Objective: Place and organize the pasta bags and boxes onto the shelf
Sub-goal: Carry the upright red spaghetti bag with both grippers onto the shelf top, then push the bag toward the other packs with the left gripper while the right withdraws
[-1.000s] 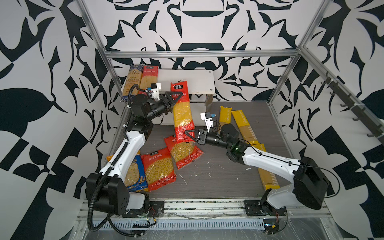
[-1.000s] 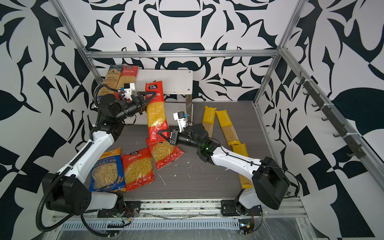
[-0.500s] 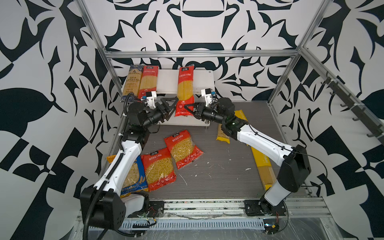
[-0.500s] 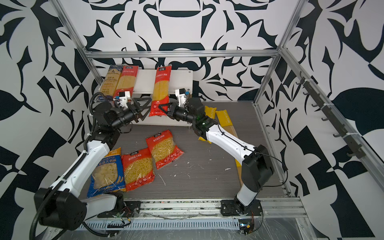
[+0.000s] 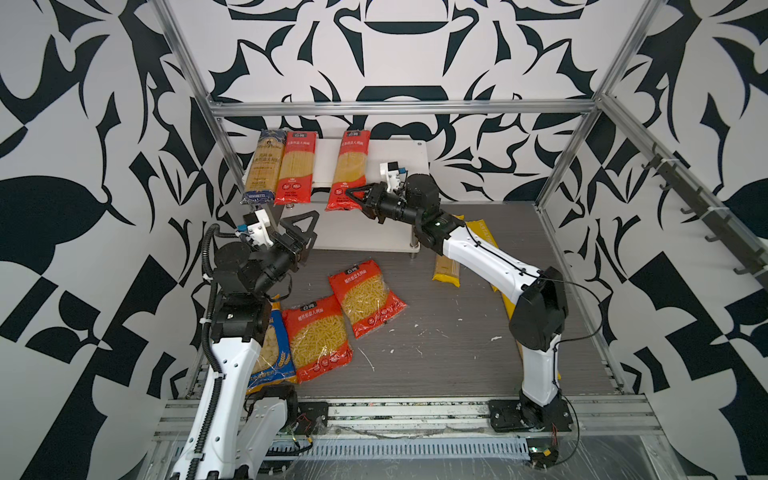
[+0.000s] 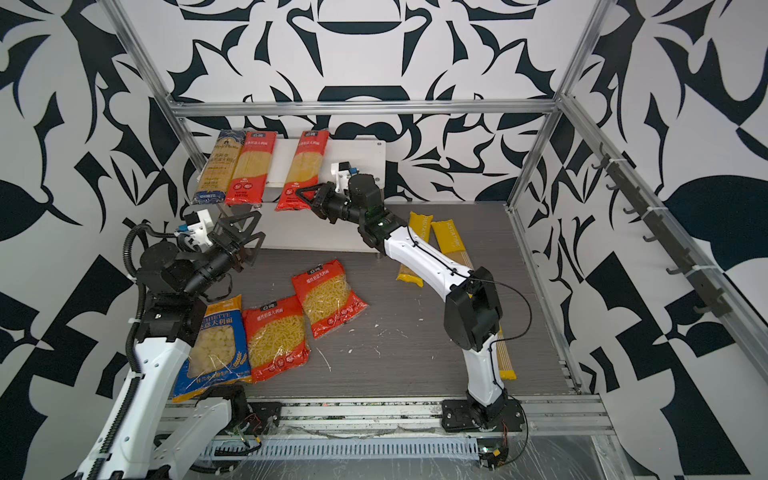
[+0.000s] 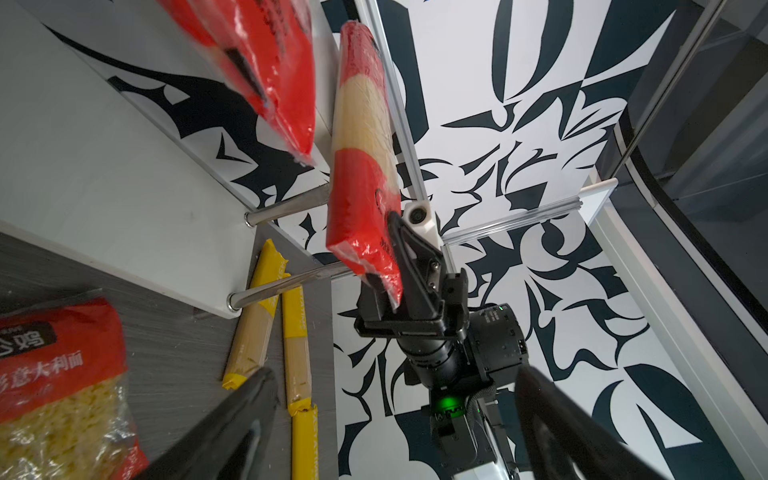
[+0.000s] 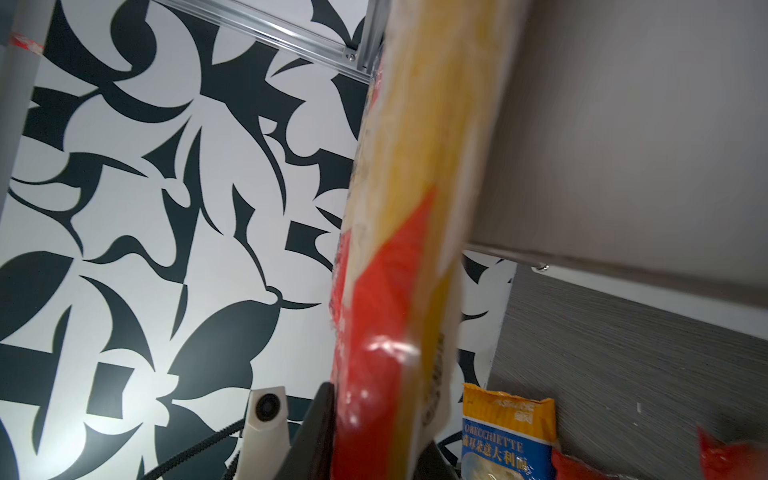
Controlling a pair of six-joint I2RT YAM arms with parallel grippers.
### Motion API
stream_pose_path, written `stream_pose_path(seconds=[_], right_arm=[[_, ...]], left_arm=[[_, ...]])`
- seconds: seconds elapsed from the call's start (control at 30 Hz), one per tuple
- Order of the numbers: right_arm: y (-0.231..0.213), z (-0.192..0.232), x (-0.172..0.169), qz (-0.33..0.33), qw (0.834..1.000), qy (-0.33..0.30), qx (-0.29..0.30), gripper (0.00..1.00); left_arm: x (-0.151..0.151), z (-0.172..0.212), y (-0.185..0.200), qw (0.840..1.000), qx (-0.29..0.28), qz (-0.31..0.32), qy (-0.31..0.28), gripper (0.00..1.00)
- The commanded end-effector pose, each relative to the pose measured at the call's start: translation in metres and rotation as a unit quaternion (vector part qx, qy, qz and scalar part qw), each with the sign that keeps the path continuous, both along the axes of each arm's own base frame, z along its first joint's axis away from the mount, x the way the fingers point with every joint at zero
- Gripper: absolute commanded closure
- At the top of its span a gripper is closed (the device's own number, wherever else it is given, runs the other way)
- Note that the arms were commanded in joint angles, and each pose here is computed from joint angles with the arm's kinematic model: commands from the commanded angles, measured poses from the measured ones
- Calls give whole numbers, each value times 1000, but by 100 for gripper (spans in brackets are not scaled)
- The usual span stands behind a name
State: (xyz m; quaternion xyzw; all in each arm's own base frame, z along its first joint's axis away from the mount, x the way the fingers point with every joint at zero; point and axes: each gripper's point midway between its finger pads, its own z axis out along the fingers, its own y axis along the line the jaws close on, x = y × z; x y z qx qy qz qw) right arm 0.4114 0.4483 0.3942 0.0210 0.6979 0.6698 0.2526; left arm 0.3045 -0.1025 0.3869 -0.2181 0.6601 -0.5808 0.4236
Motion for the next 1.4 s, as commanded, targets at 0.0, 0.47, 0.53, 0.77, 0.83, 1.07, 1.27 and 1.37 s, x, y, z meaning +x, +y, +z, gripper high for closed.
stream_pose_path(seconds=[0.0,0.47,0.53,0.77,0.83,1.07,1.27,1.37], right_arm=[[-15,100,-27,8,991,-102,84,57],[-62,55,-46,-18,996,-74,43,36],[-70,52,-49,-23,996,-71,43,35],[-102,33,-60,-61,995,-75,12,35],[-107,28,-62,-68,995,-76,5,35],[-113,7,-66,-77,995,-62,-4,35],[-114,-6,-65,-81,995,-51,-9,35],[-114,-8,-67,-79,995,-51,-11,35]], left_arm=[[4,3,-2,999,-32,-3,-5,6],[37,3,-46,998,-49,-21,-29,4],[47,4,-51,998,-49,-19,-28,4],[77,6,-64,999,-44,4,-27,9],[85,3,-66,999,-36,17,-19,13],[114,-8,-67,997,-39,59,5,42],[129,-7,-59,993,-66,94,10,60],[132,-5,-51,990,-71,119,6,71]])
